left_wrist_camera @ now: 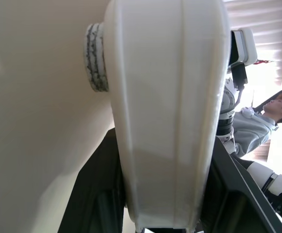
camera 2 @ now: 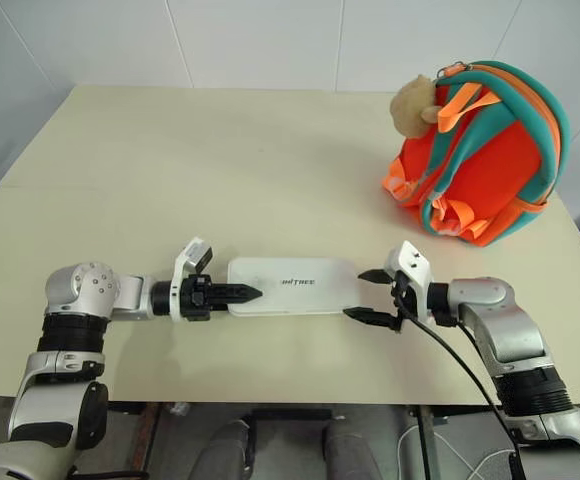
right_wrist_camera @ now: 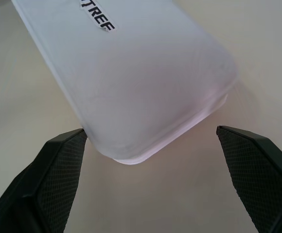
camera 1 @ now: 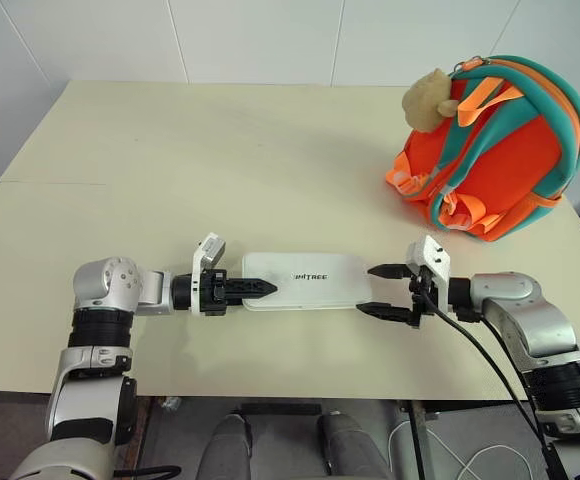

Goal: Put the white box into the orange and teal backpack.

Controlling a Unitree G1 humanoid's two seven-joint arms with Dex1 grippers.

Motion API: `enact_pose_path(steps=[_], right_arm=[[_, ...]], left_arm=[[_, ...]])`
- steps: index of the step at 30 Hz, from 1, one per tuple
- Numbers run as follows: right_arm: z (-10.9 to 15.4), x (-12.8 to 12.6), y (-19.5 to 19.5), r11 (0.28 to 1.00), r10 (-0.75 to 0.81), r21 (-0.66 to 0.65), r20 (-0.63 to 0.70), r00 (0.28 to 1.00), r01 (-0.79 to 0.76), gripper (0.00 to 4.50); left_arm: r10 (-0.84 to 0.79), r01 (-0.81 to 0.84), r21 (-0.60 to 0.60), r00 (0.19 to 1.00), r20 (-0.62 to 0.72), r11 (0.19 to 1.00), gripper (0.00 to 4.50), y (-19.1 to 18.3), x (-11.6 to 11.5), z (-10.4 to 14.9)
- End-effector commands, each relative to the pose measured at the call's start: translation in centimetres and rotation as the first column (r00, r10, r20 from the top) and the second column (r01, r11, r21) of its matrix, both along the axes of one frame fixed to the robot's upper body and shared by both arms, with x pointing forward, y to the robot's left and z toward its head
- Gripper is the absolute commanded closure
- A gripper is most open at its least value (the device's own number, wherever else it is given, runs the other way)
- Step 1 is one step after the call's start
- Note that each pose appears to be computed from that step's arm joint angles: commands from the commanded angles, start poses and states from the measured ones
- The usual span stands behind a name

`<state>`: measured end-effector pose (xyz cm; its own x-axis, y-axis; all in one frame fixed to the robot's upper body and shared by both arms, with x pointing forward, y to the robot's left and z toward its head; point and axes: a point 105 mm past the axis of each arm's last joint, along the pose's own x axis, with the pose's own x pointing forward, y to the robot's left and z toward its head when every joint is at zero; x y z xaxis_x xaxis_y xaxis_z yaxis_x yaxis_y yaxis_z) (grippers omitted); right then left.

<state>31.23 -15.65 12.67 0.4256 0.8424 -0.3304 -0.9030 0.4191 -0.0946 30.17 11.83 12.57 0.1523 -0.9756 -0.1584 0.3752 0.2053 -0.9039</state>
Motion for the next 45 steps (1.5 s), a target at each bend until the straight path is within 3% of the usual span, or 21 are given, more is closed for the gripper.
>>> enact_pose_path(steps=[1,4,7,11,14,20,24,28,33,36,40,43,45], right_arm=[[3.6,0.4,-0.5,0.999,-0.039,0.033,0.15,0.988,0.035,0.0],[6.3,1.7,-3.2,0.973,-0.233,0.075,0.27,0.934,0.221,0.0],[9.1,2.6,-6.8,0.901,-0.433,0.146,0.356,0.828,0.408,0.0],[12.1,2.5,-10.3,0.808,-0.587,0.226,0.384,0.713,0.545,0.0],[13.9,2.9,-10.7,0.777,-0.628,0.257,0.384,0.677,0.575,0.0],[13.7,7.2,-8.8,0.746,-0.665,0.29,0.315,0.677,0.599,0.0],[13.2,10.5,-6.4,0.744,-0.657,0.35,0.235,0.716,0.569,0.0],[11.9,14.0,-6.6,0.695,-0.719,0.28,0.254,0.647,0.662,0.0],[12.2,15.5,-6.4,0.666,-0.745,0.287,0.298,0.597,0.688,0.0],[13.5,15.9,-5.0,0.674,-0.738,0.386,0.304,0.603,0.63,0.6],[14.5,15.7,-3.9,0.701,-0.709,0.429,0.338,0.619,0.569,1.92],[16.1,13.8,-0.7,0.806,-0.539,0.505,0.415,0.733,0.308,3.03],[17.7,10.4,2.3,0.848,-0.316,0.529,0.483,0.817,0.015,3.66]], left_arm=[[-0.019,0.027,-0.084,0.996,0.091,0.996,3.04,-0.4,-0.2,1.8],[0.069,-0.051,-0.087,0.973,0.221,0.995,3.04,0.7,0.9,2.3],[0.148,-0.133,-0.074,0.949,0.278,0.988,3.04,2.4,1.9,2.3],[0.197,-0.202,-0.017,0.932,0.304,0.979,3.04,4.0,2.5,1.2],[0.167,-0.183,0.02,0.933,0.317,0.983,3.04,4.2,2.2,0.7],[0.164,-0.171,-0.009,0.922,0.351,0.985,3.04,3.6,2.4,1.3],[0.18,-0.183,-0.026,0.914,0.363,0.983,3.04,3.6,2.3,1.6],[0.216,-0.223,-0.025,0.903,0.372,0.974,3.04,4.8,1.5,1.8],[0.263,-0.272,-0.028,0.892,0.369,0.962,3.04,5.8,1.1,1.8],[0.275,-0.286,-0.028,0.885,0.377,0.958,3.04,5.9,1.1,1.9],[0.288,-0.298,-0.037,0.872,0.395,0.954,3.04,5.9,1.3,2.4],[0.31,-0.321,-0.047,0.853,0.42,0.946,3.04,6.5,1.6,3.0],[0.334,-0.346,-0.053,0.839,0.43,0.937,3.04,7.2,1.9,3.5]])
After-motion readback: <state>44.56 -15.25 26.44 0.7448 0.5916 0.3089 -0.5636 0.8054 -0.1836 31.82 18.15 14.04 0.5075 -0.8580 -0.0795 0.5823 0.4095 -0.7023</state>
